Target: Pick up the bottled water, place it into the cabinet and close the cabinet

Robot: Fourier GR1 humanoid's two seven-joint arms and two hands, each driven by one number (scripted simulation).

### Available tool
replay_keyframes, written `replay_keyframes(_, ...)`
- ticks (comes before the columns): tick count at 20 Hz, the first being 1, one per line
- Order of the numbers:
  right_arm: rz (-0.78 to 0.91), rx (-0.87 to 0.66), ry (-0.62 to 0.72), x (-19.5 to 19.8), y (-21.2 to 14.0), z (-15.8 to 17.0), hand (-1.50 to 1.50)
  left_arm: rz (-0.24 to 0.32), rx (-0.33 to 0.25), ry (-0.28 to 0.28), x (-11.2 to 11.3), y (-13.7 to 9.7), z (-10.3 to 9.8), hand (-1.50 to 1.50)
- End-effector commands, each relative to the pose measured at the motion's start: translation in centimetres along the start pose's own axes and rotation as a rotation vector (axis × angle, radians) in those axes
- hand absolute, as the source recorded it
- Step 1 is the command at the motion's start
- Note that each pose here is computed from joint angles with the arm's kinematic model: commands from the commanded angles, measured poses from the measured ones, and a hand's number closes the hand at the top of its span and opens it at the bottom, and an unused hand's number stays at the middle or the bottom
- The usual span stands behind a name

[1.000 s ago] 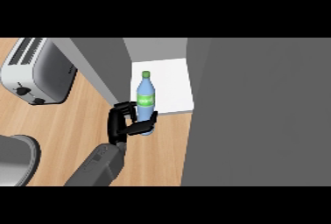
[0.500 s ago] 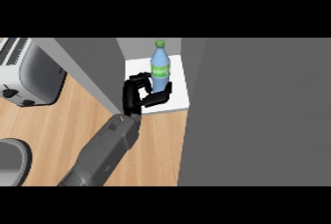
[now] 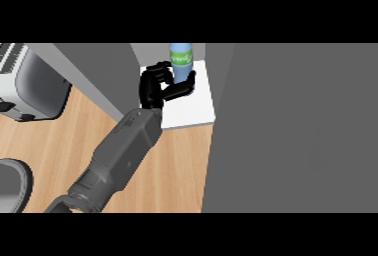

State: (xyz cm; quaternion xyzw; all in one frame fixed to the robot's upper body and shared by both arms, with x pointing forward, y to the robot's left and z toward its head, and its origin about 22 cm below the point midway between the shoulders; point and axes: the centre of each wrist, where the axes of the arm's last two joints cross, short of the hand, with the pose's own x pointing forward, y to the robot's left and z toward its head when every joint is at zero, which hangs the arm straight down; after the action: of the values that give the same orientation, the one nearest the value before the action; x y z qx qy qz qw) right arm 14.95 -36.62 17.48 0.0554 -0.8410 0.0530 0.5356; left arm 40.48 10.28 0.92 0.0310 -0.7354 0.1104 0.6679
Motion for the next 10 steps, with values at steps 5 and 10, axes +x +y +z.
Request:
replay_keyframes(5, 0.003, 0.008, -0.003, -0.1, -1.3, -0.3, -1.5, -0.017, -0.013, -0.023, 0.2, -0.3, -1.1, 1.5)
replay_keyframes(10, -0.01, 0.01, -0.013, -0.2, -1.3, 0.0, -1.5, -0.02, 0.01, -0.04, 0.4, -0.1, -1.6, -1.5)
